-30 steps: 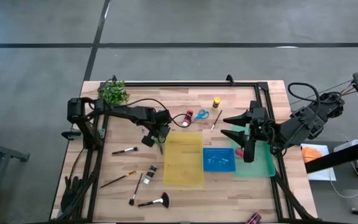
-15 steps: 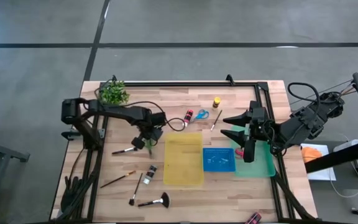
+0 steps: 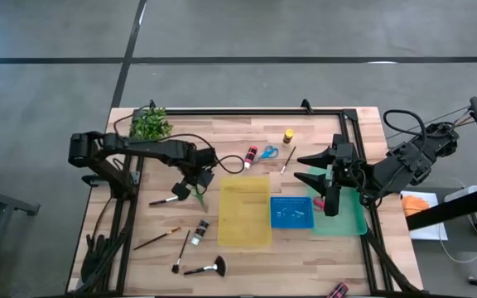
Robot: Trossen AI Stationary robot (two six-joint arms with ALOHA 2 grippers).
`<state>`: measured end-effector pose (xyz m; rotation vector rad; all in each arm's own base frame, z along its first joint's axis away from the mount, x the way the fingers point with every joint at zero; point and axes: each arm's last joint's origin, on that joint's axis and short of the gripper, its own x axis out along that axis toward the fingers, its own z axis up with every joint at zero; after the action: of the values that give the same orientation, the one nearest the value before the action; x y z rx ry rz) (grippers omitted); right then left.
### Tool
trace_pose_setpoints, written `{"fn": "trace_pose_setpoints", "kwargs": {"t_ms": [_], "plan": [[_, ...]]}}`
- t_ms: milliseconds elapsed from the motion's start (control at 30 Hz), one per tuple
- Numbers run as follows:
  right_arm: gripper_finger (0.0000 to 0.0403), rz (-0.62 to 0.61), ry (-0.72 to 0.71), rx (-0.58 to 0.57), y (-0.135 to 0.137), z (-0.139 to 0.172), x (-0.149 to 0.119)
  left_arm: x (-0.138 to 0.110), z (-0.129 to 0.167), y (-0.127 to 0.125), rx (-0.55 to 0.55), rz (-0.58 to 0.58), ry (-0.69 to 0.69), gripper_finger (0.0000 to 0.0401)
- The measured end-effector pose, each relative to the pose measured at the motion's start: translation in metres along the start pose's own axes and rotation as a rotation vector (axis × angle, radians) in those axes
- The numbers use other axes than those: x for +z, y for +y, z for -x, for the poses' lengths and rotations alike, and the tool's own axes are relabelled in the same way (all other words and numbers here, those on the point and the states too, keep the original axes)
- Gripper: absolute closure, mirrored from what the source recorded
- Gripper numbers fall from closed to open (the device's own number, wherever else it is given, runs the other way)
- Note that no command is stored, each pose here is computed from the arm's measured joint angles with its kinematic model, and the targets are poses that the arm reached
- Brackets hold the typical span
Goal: Pick & Place Paint Supplies
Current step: Put the green scissors into the green bin
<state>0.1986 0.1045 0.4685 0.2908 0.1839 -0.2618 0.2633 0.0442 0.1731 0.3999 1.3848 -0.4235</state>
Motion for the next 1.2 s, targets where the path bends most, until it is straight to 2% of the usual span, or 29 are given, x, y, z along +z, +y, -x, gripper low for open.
{"fn": "trace_pose_setpoints", "kwargs": {"t_ms": [433,633,867,1200], "plan": [[0.021,0.005,0.007,-0.005,0.001,-0.002,-0.002,0.002,-0.032,0.005,-0.019,0.012,0.023,0.0401],[0.021,0.005,0.007,-0.005,0.001,-0.002,-0.002,-0.002,-0.036,0.003,-0.017,0.03,0.021,0.0399],[0.021,0.006,0.008,-0.006,0.001,-0.002,-0.003,-0.001,-0.038,0.001,-0.013,0.024,0.015,0.037],[0.021,0.008,0.01,-0.008,0.001,-0.003,-0.004,0.004,-0.048,-0.001,-0.03,0.009,0.035,0.0365]]}}
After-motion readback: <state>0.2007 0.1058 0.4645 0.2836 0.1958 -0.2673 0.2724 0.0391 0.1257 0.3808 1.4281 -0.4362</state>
